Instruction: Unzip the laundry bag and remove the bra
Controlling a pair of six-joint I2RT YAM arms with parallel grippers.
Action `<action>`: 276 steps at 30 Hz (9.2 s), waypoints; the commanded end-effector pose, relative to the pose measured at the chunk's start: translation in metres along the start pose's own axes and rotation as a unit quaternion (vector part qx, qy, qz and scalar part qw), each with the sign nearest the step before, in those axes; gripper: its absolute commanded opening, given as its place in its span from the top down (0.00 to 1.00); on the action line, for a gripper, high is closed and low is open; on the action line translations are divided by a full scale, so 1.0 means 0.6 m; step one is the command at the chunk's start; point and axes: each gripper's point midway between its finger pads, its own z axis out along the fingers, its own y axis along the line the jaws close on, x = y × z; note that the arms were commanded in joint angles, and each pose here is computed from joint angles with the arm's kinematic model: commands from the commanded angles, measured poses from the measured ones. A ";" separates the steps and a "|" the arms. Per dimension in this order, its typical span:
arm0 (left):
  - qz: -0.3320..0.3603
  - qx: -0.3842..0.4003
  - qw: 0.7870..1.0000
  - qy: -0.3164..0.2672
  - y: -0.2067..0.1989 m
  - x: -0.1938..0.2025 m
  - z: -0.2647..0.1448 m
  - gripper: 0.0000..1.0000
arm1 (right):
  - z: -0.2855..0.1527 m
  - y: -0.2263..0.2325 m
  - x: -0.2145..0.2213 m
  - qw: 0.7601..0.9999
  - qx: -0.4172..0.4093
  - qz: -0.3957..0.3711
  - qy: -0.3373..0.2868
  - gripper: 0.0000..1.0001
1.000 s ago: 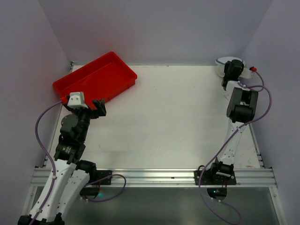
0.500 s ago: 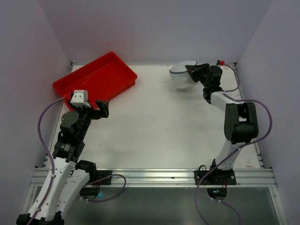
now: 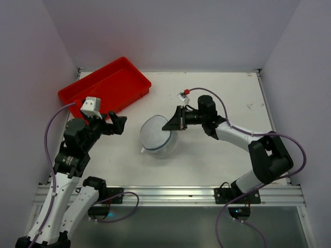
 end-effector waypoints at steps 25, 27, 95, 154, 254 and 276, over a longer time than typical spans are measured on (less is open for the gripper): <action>-0.245 0.201 0.930 0.185 -0.153 0.208 0.041 0.00 | -0.208 -0.083 -0.008 0.924 0.324 -0.124 -0.163 0.24; -0.246 0.197 0.928 0.201 -0.168 0.231 0.043 0.00 | -0.207 -0.080 -0.004 0.925 0.320 -0.131 -0.157 0.24; -0.241 0.264 0.906 0.225 -0.282 0.232 0.096 0.65 | -0.109 -0.204 0.018 0.934 0.340 0.050 -0.095 1.00; -0.403 0.079 0.890 0.199 -0.244 0.206 0.155 1.00 | -0.003 -0.045 0.067 0.946 0.235 -0.030 -0.222 0.69; -0.396 0.059 0.891 0.215 -0.205 0.245 0.182 0.81 | -0.020 -0.040 0.058 0.947 0.238 -0.146 -0.157 1.00; -0.137 0.231 0.900 0.344 -0.174 0.251 0.178 0.94 | -0.131 -0.078 0.059 0.929 0.264 -0.218 -0.141 1.00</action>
